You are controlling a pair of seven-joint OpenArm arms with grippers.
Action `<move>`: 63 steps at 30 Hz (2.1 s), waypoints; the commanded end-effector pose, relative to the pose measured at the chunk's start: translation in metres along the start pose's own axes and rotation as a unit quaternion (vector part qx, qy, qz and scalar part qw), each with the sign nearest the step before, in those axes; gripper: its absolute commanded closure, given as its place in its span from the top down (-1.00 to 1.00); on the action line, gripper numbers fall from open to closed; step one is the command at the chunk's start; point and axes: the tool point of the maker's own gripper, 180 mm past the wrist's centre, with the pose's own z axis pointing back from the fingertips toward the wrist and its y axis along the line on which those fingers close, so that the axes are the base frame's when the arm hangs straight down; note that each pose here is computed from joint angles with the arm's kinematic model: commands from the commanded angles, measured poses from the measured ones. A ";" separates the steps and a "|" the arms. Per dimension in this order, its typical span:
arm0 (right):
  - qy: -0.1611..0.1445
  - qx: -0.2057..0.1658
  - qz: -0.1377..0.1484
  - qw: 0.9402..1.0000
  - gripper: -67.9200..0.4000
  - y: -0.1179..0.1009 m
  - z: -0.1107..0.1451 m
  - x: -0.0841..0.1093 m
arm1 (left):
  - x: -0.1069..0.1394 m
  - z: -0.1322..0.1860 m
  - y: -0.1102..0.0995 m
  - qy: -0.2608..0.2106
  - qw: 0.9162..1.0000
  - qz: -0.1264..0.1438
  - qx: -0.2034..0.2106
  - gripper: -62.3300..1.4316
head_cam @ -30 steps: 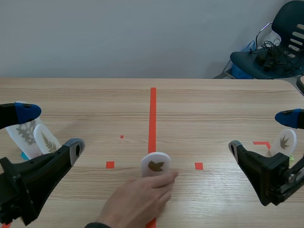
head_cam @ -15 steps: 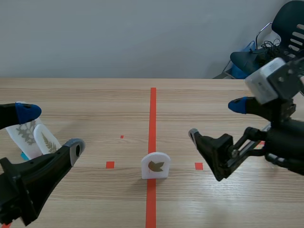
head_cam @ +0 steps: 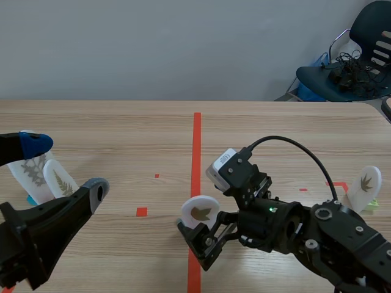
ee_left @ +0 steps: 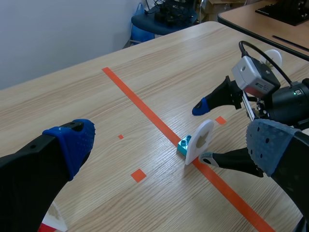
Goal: Do the leaf sorting experiment
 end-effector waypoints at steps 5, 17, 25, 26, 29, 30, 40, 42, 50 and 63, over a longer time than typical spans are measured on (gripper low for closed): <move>0.004 0.012 0.019 1.000 -0.10 0.008 -0.003 0.005 | 0.004 0.000 0.000 -0.010 1.000 0.002 0.001 1.00; 0.003 0.002 0.034 0.999 -0.93 -0.001 0.002 0.016 | 0.004 0.000 0.000 -0.010 1.000 0.002 0.001 1.00; -0.028 -0.145 -0.003 0.989 -0.93 -0.067 0.055 0.050 | 0.004 0.000 0.000 -0.010 1.000 0.002 0.001 1.00; -0.031 -0.167 -0.018 0.985 -0.93 -0.075 0.064 0.048 | 0.004 0.000 0.000 -0.010 1.000 0.002 0.001 1.00; -0.025 -0.234 -0.055 0.970 -0.93 -0.102 0.094 0.032 | 0.004 0.000 0.000 -0.010 1.000 0.002 0.001 1.00; -0.017 -0.256 -0.064 0.964 -0.93 -0.110 0.104 0.024 | 0.004 0.000 0.000 -0.010 1.000 0.002 0.001 1.00; -0.002 -0.385 -0.147 0.911 -0.93 -0.162 0.170 -0.023 | 0.004 0.000 0.000 -0.010 1.000 0.002 0.001 1.00; 0.003 -0.395 -0.156 0.905 -0.93 -0.167 0.173 -0.038 | 0.005 -0.001 0.000 -0.011 1.000 0.002 0.001 1.00; 0.005 -0.416 -0.169 0.893 -0.92 -0.183 0.177 -0.060 | 0.005 -0.001 0.000 -0.011 1.000 0.002 0.001 1.00; -0.024 -0.432 -0.123 0.893 0.01 -0.201 0.195 -0.022 | 0.005 -0.001 0.000 -0.011 1.000 0.002 0.001 1.00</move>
